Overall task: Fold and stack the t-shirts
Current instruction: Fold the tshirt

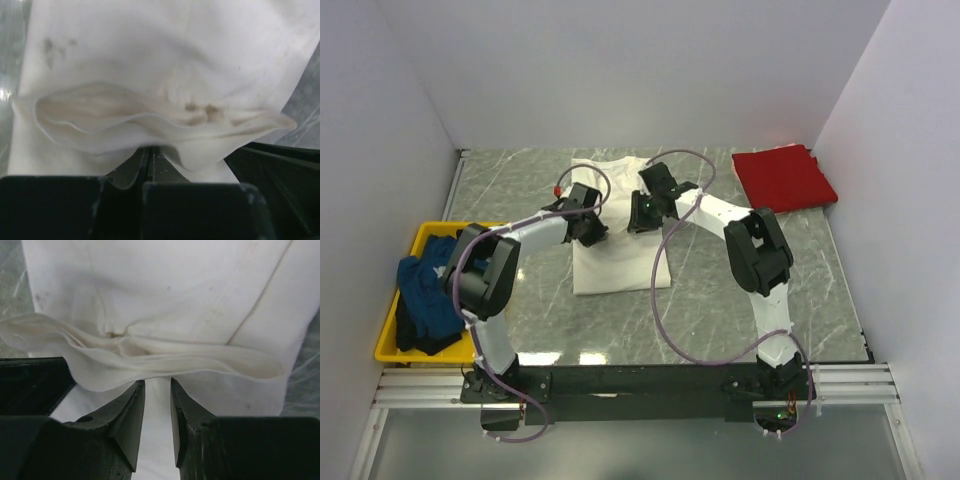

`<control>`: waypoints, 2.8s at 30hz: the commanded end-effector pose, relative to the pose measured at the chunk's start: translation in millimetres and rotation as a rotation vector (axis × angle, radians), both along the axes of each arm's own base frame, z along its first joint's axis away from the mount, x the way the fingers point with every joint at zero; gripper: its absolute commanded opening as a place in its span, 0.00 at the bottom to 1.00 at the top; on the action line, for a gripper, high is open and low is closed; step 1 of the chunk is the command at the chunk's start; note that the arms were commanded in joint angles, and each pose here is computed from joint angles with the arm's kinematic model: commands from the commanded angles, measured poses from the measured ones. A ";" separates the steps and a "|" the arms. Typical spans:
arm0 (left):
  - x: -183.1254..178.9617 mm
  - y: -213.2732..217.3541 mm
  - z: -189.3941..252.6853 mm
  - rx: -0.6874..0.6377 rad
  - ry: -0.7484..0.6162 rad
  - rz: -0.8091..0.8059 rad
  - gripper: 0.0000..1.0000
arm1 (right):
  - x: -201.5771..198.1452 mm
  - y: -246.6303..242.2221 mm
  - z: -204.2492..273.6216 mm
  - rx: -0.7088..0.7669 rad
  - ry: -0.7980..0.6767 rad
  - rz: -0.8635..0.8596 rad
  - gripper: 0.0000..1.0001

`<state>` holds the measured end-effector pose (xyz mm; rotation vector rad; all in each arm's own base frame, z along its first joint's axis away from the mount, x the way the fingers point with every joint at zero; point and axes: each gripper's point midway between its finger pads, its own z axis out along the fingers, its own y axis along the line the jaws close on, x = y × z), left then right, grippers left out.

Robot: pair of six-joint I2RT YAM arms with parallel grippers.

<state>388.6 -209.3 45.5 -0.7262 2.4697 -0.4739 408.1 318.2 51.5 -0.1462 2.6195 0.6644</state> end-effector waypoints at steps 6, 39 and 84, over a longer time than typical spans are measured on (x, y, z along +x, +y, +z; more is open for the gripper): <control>51.6 23.8 0.3 0.043 -0.014 0.040 0.01 | 41.6 -29.1 -6.3 0.018 0.027 -0.073 0.34; 72.7 55.9 53.8 0.012 -0.128 0.011 0.01 | 63.2 -80.7 18.0 0.075 0.034 -0.146 0.34; 19.4 78.7 -19.9 -0.103 -0.026 0.087 0.01 | 51.2 -11.1 -14.4 0.536 0.246 0.012 0.36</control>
